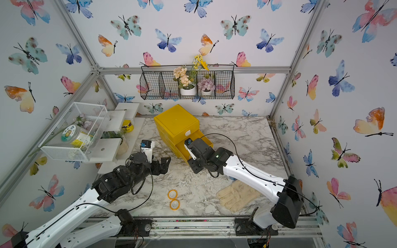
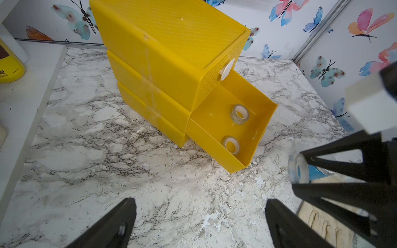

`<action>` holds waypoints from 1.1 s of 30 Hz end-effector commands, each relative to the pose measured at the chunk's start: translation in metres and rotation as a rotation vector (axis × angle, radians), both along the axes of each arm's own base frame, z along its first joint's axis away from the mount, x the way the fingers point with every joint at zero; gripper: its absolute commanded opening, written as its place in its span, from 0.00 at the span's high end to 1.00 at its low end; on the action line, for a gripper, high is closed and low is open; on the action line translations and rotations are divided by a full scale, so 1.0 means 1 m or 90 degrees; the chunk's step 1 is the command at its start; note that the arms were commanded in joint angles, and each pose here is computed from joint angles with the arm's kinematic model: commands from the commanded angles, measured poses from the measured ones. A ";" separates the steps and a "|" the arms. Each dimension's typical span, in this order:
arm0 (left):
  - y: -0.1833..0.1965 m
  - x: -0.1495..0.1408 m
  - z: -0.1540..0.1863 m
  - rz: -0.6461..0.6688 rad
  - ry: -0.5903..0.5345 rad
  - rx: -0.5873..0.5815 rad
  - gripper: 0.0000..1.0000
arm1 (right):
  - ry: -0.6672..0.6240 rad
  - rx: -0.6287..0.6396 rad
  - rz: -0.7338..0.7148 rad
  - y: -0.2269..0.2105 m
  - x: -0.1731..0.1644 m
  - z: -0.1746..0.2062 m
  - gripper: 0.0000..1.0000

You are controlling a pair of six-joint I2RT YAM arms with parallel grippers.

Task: Place the transparent tape into the drawer according to color
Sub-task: Place the tape in the drawer.

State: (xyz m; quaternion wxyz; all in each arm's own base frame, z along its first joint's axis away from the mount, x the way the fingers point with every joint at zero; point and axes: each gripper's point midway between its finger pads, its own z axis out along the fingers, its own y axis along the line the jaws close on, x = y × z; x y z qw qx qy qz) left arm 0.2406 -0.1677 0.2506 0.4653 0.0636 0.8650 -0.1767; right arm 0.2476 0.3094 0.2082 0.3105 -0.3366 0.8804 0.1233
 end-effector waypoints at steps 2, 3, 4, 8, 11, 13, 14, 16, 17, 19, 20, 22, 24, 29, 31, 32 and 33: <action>0.006 0.000 -0.006 0.018 0.007 0.002 0.01 | -0.065 0.038 -0.066 -0.008 0.033 0.031 0.58; 0.006 0.000 -0.006 0.018 0.008 0.002 0.01 | -0.072 0.048 -0.071 -0.007 0.040 0.035 0.58; 0.006 -0.001 -0.007 0.016 0.009 0.003 0.01 | -0.078 0.054 -0.076 -0.005 0.046 0.037 0.58; 0.005 -0.001 -0.007 0.016 0.011 0.000 0.01 | -0.095 0.052 -0.097 -0.004 0.070 0.033 0.58; 0.005 0.000 -0.008 0.016 0.012 0.003 0.01 | -0.088 0.060 -0.095 0.004 0.087 0.024 0.58; 0.004 0.001 -0.008 0.014 0.012 0.005 0.01 | -0.083 0.058 -0.087 0.012 0.094 0.016 0.58; 0.004 0.001 -0.008 0.014 0.012 0.006 0.01 | -0.077 0.052 -0.083 0.016 0.098 0.010 0.58; 0.004 0.001 -0.008 0.015 0.012 0.007 0.01 | -0.060 0.039 -0.070 0.025 0.102 -0.005 0.57; 0.004 0.001 -0.009 0.015 0.013 0.008 0.01 | -0.053 0.032 -0.068 0.028 0.104 -0.011 0.57; 0.004 0.001 -0.010 0.016 0.014 0.010 0.01 | -0.044 0.024 -0.065 0.032 0.108 -0.021 0.57; 0.004 0.001 -0.011 0.015 0.015 0.012 0.01 | -0.041 0.017 -0.068 0.034 0.111 -0.027 0.57; 0.005 0.002 -0.011 0.017 0.015 0.014 0.01 | -0.031 0.002 -0.076 0.034 0.115 -0.037 0.57; 0.005 0.002 -0.012 0.018 0.015 0.015 0.01 | -0.021 -0.012 -0.083 0.034 0.117 -0.047 0.57; 0.004 0.003 -0.014 0.019 0.018 0.017 0.01 | -0.017 -0.022 -0.092 0.036 0.123 -0.059 0.54; 0.004 0.003 -0.014 0.019 0.019 0.019 0.01 | -0.011 -0.023 -0.089 0.038 0.123 -0.061 0.53; 0.003 0.003 -0.015 0.018 0.020 0.020 0.01 | -0.009 -0.024 -0.088 0.039 0.123 -0.063 0.52; 0.003 0.003 -0.014 0.018 0.019 0.019 0.01 | -0.009 -0.023 -0.089 0.039 0.124 -0.063 0.51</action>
